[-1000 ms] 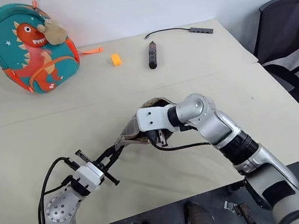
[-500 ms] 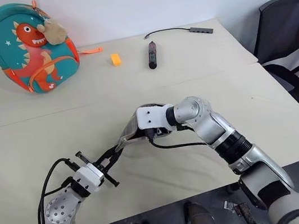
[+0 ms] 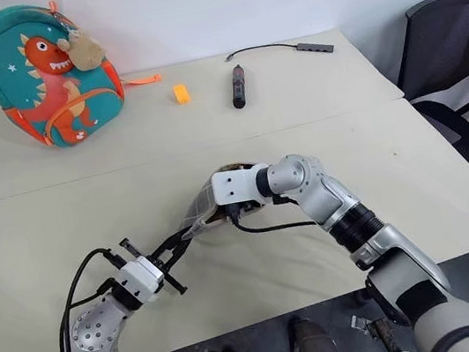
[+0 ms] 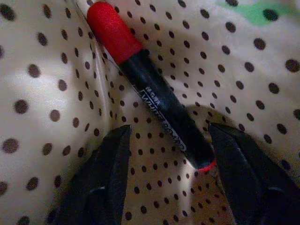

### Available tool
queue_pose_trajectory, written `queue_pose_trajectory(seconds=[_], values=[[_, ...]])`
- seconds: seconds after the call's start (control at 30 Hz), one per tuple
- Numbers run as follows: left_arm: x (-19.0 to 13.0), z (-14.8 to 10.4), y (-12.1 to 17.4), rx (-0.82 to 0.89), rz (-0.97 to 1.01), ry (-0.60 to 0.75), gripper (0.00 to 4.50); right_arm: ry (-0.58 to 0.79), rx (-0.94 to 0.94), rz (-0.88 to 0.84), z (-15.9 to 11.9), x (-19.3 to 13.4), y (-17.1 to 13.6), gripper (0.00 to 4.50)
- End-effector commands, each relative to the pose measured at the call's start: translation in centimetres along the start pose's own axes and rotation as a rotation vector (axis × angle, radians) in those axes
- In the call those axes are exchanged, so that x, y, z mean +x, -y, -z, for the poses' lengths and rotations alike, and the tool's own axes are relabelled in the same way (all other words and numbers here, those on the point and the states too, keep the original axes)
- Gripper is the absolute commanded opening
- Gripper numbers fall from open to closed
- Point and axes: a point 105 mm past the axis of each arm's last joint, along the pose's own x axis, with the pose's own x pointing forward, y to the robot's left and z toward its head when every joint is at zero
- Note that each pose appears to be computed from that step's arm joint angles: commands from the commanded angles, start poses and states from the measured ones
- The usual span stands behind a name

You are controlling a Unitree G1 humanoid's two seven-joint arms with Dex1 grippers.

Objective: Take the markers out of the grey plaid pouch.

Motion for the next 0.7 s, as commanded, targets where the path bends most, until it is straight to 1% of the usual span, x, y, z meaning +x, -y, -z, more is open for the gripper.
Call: queue_pose_trajectory(seconds=[0.03,0.33,0.47,0.5,0.63,0.7], values=[[0.1,-1.3,-0.3,0.022,-0.005,0.053,0.0,-0.016,-0.05,0.012,0.2,0.6,0.2,2.77],[0.1,-1.3,-0.3,0.021,-0.004,0.05,0.0,-0.053,-0.113,0.013,1.2,1.0,0.5,2.77],[0.1,-1.3,-0.3,0.019,-0.005,0.051,0.0,-0.086,-0.129,-0.023,2.1,1.5,-0.4,2.77],[0.1,-1.3,-0.3,0.018,-0.004,0.052,0.0,-0.102,-0.158,-0.029,2.4,1.5,-0.4,2.77],[0.1,-1.3,-0.3,0.019,-0.005,0.052,0.0,-0.105,-0.179,-0.021,2.4,1.4,-0.1,2.77],[0.1,-1.4,-0.3,0.02,-0.006,0.051,0.0,-0.062,-0.127,-0.008,1.7,1.3,0.1,2.77]])
